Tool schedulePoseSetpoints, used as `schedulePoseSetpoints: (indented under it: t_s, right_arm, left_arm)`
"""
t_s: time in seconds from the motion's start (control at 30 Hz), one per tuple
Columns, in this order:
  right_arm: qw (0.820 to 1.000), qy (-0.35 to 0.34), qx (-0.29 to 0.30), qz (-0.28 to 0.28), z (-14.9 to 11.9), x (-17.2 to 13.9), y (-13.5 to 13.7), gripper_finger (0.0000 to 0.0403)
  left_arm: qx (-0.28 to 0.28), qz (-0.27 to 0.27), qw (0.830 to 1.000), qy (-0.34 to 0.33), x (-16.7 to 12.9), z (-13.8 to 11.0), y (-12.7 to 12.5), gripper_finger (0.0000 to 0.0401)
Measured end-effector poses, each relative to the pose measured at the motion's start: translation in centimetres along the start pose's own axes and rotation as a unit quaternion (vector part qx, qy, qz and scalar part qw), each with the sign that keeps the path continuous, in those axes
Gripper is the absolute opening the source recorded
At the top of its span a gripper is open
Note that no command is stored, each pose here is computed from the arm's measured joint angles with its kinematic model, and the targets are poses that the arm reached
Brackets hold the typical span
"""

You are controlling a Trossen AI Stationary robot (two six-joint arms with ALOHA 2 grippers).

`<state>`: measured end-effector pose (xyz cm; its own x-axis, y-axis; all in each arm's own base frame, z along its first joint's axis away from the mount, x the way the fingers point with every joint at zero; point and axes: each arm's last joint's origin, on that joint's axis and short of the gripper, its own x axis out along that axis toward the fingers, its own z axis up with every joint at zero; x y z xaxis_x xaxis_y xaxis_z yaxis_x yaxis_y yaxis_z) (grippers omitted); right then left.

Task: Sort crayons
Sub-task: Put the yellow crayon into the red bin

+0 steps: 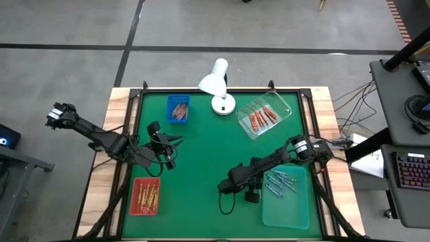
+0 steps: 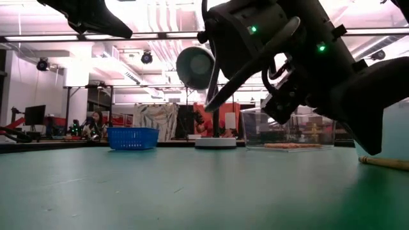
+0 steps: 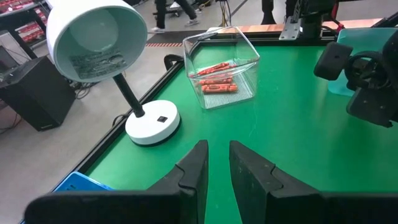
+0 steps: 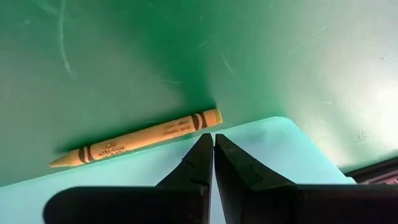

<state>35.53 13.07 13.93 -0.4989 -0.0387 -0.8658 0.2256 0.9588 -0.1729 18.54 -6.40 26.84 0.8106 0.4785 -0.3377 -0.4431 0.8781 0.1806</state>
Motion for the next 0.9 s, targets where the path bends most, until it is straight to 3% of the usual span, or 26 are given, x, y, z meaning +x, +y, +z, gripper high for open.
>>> schedulePoseSetpoints:
  t_s: [0.37, 0.63, 0.9]
  right_arm:
    - [0.999, -0.047, -0.01, 0.022, 0.9, 0.0, 0.5, 0.0009]
    - [0.994, -0.097, -0.014, 0.046, 1.0, -2.6, 0.9, 0.0009]
    - [0.991, -0.109, 0.038, 0.075, 0.4, -4.2, 0.7, 0.0031]
  left_arm:
    - [0.0, 0.0, 1.0, 0.0, 0.0, 0.0, 0.0, 0.0048]
    - [-0.001, 0.0, 1.0, 0.0, 0.0, 0.0, 0.0, 0.0048]
    - [0.0, 0.0, 1.0, 0.0, 0.0, 0.0, 0.0, 0.0048]
